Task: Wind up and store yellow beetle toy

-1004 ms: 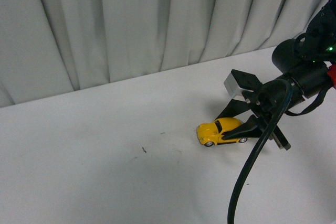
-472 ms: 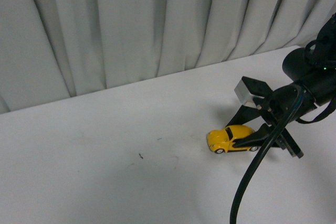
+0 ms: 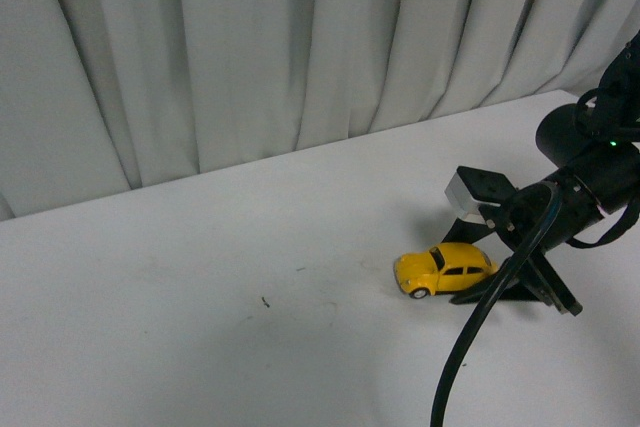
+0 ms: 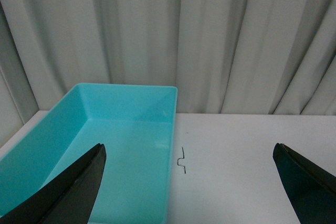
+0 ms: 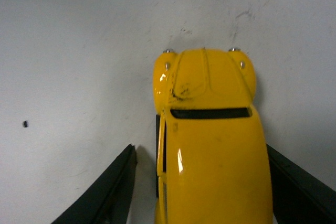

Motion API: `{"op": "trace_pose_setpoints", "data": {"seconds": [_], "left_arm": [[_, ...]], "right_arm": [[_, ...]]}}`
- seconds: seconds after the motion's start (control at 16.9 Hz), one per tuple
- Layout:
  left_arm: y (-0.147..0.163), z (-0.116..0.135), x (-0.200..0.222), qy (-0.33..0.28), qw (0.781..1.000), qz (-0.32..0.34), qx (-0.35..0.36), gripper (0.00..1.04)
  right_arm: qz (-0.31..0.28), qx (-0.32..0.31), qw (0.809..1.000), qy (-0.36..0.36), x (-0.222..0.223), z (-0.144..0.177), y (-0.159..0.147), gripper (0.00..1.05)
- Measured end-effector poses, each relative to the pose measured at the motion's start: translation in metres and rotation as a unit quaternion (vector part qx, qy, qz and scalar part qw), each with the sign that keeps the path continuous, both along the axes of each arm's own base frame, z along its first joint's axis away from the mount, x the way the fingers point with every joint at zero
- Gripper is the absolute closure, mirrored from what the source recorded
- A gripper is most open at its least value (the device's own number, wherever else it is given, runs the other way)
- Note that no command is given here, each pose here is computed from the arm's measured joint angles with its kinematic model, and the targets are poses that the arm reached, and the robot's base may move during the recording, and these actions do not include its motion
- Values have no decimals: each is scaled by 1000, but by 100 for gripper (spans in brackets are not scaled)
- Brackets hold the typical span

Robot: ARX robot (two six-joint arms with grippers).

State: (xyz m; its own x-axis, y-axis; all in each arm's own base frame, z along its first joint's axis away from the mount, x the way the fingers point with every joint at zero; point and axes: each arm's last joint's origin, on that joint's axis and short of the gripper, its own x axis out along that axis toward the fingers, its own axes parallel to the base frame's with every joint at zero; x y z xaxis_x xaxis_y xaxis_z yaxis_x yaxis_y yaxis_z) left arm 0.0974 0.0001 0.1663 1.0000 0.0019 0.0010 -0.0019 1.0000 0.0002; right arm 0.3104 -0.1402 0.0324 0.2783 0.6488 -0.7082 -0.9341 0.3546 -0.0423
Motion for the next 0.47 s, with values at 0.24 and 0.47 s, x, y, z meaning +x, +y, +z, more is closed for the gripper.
{"op": "trace_pose_setpoints", "data": {"seconds": [0.24,0.47], "left_arm": [[0,0,0,0,1000,0,0,7],[0,0,0,0,1000,0,0,7]], "right_arm": [[-4,2,1000,3,-2,0,-2,7],[3,-18,997,-79,1,14,4,7]]}}
